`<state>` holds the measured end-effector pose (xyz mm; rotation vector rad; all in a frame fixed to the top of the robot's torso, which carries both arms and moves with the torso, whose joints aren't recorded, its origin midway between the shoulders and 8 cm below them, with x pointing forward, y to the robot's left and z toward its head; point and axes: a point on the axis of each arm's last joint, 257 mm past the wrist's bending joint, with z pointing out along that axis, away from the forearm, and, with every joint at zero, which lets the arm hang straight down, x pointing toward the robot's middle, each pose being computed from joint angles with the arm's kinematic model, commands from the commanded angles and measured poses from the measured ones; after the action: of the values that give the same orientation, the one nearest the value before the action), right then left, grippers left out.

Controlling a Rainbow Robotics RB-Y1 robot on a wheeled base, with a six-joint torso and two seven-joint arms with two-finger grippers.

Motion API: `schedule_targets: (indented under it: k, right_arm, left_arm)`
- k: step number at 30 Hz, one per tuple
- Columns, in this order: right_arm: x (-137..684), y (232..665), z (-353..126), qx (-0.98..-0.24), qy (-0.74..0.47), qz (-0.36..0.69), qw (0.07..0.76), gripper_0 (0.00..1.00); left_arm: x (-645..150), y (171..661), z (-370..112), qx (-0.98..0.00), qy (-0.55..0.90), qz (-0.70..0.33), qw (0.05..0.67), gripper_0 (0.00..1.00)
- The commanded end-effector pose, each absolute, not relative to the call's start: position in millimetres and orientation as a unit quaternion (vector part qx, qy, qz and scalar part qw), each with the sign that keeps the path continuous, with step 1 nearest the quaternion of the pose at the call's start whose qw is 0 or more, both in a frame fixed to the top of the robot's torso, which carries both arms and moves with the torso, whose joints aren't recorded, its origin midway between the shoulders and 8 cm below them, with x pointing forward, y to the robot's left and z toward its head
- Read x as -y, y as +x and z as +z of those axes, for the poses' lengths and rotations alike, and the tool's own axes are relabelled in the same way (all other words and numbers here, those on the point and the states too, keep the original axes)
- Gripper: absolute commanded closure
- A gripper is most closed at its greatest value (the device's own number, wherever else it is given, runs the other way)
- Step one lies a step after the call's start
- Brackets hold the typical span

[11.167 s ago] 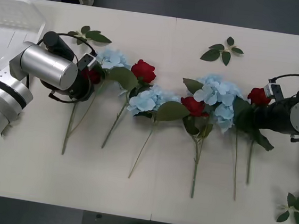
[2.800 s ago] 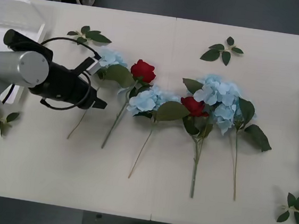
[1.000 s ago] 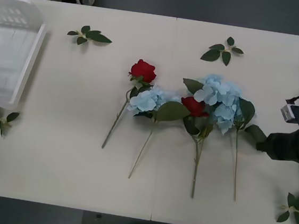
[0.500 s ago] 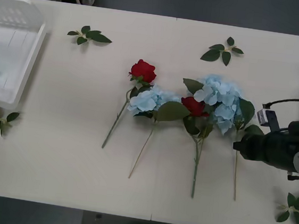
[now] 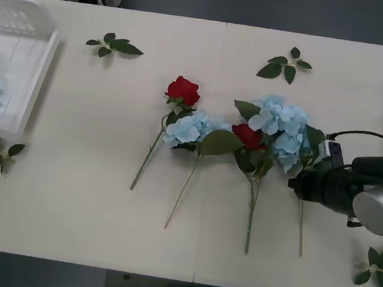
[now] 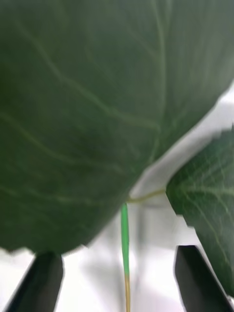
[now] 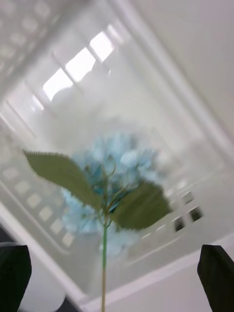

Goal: Put the red flowers into the right box and the blue flowers into the left box

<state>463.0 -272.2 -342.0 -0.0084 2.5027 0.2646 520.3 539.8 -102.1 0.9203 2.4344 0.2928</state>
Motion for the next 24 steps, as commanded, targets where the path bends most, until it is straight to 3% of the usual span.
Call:
schedule_targets:
  k: [1, 4, 10, 14, 24]
  right_arm:
    - [265.8, 470.0, -335.5, -0.942, 0.003, 0.109, 0.318, 0.58]
    - [269.8, 470.7, -337.5, -0.942, 0.004, 0.106, 0.318, 0.71]
    - [280.2, 474.0, -345.4, -0.942, 0.008, 0.100, 0.320, 0.78]
    - [287.6, 478.2, -353.2, -0.943, 0.011, 0.094, 0.320, 0.99]
    - [298.9, 483.5, -355.6, -0.945, -0.005, 0.077, 0.319, 1.00]
  left_arm:
    - [-474.2, 522.0, -77.5, -0.876, 0.371, 0.018, 0.306, 0.00]
    - [-418.1, 527.0, -81.8, -0.853, 0.390, -0.051, 0.344, 0.00]
    - [-331.7, 553.1, -127.5, -0.827, 0.403, -0.108, 0.377, 0.00]
    - [-284.4, 565.5, -155.8, -0.818, 0.412, -0.122, 0.383, 0.00]
    - [-191.2, 579.6, -205.5, -0.801, 0.466, -0.093, 0.365, 0.00]
